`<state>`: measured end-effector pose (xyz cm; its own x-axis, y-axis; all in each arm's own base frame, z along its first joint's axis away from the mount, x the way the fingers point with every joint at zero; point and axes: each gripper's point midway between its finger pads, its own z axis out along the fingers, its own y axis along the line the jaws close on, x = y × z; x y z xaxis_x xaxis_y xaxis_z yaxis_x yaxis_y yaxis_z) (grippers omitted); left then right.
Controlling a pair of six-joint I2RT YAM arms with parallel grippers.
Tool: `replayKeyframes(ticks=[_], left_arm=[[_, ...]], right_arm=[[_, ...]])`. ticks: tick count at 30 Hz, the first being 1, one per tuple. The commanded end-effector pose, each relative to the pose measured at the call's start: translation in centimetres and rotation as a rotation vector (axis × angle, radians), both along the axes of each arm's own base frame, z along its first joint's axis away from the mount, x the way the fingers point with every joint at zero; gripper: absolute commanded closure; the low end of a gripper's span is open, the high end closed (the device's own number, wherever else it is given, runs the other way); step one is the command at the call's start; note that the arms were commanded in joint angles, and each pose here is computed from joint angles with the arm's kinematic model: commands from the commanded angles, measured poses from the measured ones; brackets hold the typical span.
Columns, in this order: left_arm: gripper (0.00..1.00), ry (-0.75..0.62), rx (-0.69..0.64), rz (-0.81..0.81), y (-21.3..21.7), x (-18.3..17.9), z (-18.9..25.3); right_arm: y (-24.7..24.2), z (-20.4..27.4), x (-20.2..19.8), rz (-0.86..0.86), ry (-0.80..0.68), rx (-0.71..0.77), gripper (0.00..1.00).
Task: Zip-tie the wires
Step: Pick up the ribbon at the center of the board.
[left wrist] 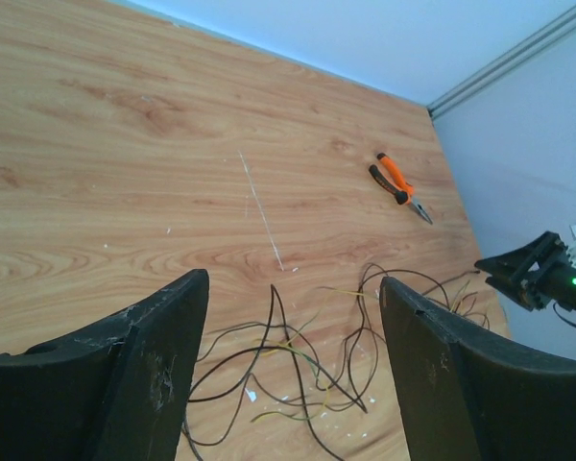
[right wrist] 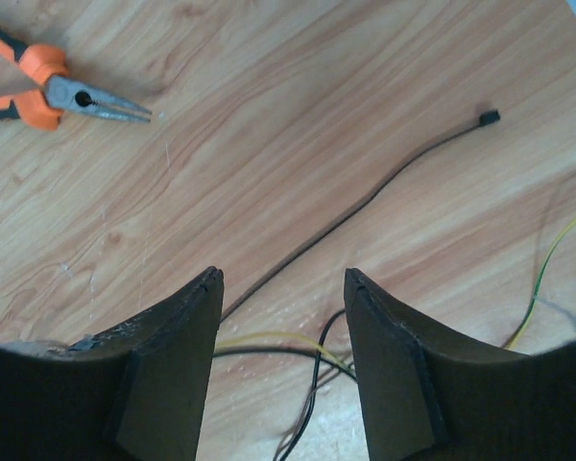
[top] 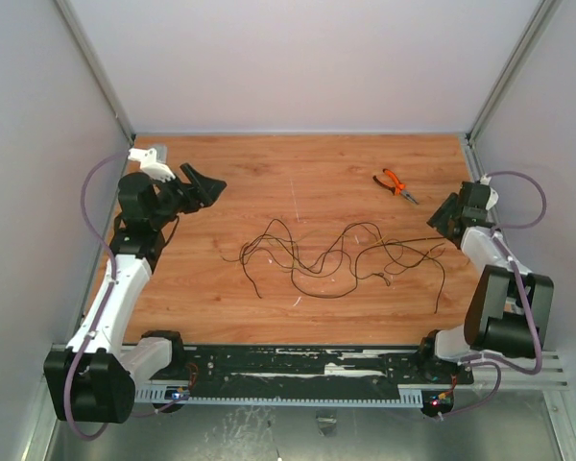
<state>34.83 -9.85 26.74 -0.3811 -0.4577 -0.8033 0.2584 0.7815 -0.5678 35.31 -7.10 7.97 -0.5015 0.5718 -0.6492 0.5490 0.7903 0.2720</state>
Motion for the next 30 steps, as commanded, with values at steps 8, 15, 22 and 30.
replayKeyframes(ticks=[8, 15, 22, 30], left_arm=[[0.21, -0.046, 0.012, -0.028, -0.5, -1.5, 0.0], [0.2, -0.034, 0.023, -0.037, -0.9, -1.9, -1.0], [0.05, -0.002, 0.05, -0.012, -1.0, -1.5, -3.1], [0.02, -0.003, 0.093, -0.032, -2.0, -1.6, -4.0]], right_arm=[[-6.2, 1.8, 3.4, -0.147, 0.049, -0.177, 0.44], [-8.7, 0.5, 3.2, -0.219, 0.121, -0.199, 0.44], [-9.4, -0.9, 3.0, -0.223, 0.171, -0.185, 0.43], [-9.2, -2.3, 2.2, -0.243, 0.213, -0.17, 0.43]])
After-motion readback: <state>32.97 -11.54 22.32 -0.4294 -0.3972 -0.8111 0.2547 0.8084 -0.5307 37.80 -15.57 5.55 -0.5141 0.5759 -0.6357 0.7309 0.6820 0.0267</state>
